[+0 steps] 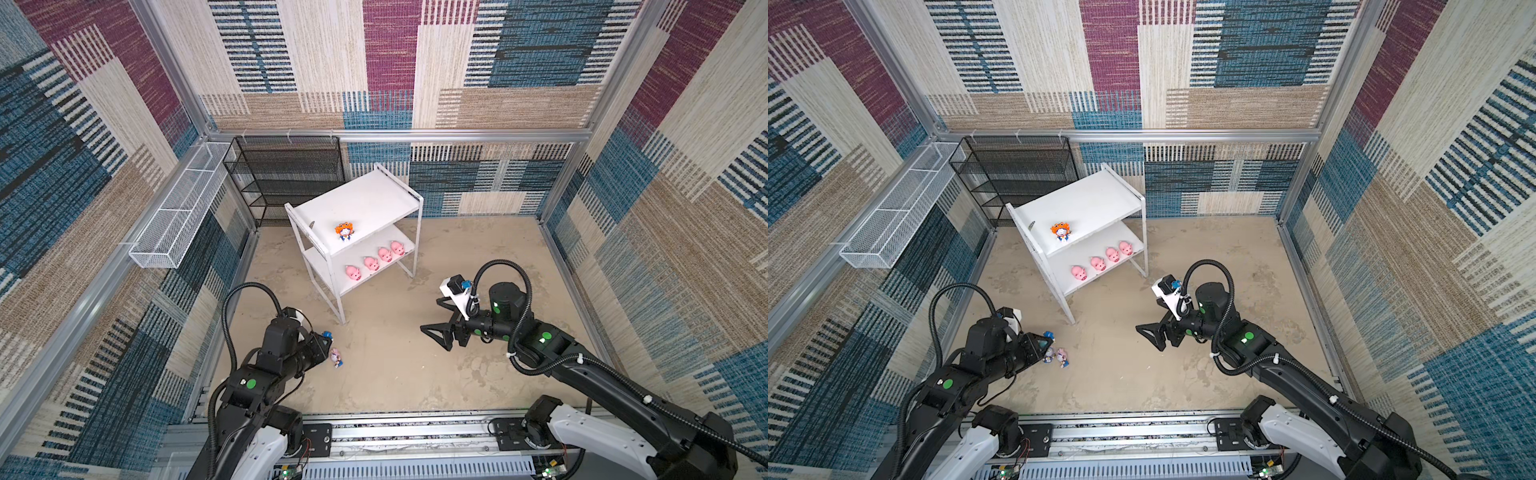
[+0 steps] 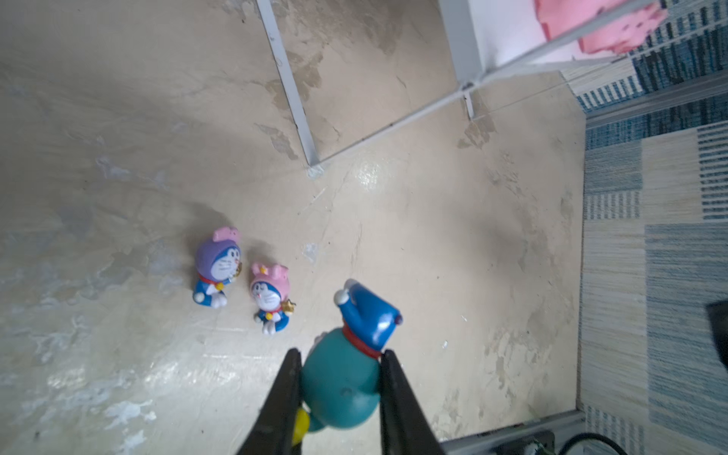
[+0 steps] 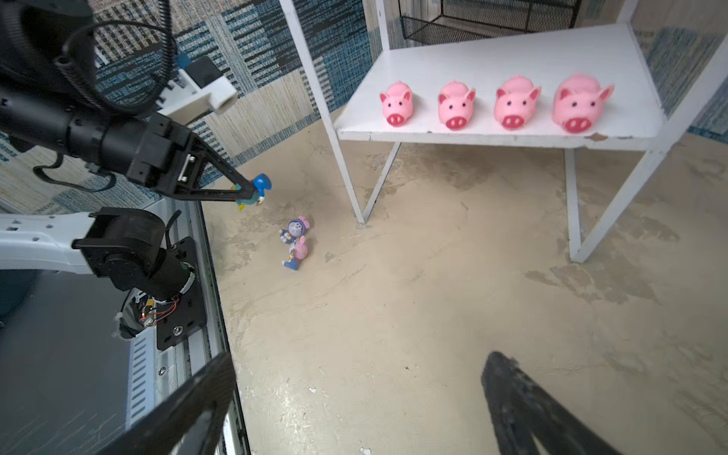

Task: Place and organize the plastic toys onto the shelf
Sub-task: 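Close the left gripper on the teal blue-hat figurine and lift it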

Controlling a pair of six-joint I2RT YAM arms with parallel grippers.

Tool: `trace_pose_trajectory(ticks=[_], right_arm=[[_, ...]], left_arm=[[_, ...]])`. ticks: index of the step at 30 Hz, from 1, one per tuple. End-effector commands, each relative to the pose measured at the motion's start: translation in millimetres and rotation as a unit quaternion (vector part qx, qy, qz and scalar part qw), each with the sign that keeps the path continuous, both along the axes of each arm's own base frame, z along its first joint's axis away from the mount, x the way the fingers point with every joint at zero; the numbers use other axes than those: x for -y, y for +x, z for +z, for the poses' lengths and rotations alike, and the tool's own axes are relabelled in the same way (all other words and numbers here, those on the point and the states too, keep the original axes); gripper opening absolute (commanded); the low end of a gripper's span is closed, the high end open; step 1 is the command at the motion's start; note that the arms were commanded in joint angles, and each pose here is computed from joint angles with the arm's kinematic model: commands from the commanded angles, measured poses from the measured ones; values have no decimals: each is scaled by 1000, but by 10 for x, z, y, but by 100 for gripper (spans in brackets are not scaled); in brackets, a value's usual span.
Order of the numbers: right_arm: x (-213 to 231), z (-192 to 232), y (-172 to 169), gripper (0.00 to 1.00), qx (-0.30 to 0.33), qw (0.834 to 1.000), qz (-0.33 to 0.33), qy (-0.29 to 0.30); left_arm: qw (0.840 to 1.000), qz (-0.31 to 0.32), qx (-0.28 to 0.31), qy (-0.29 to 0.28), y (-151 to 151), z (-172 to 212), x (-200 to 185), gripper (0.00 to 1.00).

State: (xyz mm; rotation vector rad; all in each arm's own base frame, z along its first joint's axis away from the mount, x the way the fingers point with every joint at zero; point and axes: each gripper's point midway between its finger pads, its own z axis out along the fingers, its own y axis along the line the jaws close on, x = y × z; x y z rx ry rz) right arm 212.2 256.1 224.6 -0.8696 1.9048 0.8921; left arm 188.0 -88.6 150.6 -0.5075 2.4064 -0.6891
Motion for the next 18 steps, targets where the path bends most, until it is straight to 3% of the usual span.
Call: trace_pose_trajectory(ticks=[1, 6, 9, 14, 18], right_arm=[[8, -25, 36, 100, -15, 1000, -21, 16], [-123, -235, -220, 92, -5, 999, 38, 11], [-381, -310, -470, 92, 34, 996, 83, 6], [-682, -682, -600, 92, 106, 987, 107, -60], [-809, -618, -653, 93, 197, 973, 119, -37]], left_arm=[[999, 15, -41, -15, -146, -132, 31, 18], [998, -9, -55, -18, -200, -267, 194, 18], [997, -36, -64, -24, -194, -286, 351, 18], [990, -98, -85, -47, -208, -220, 671, 18], [983, -135, -107, -72, -272, -122, 850, 19]])
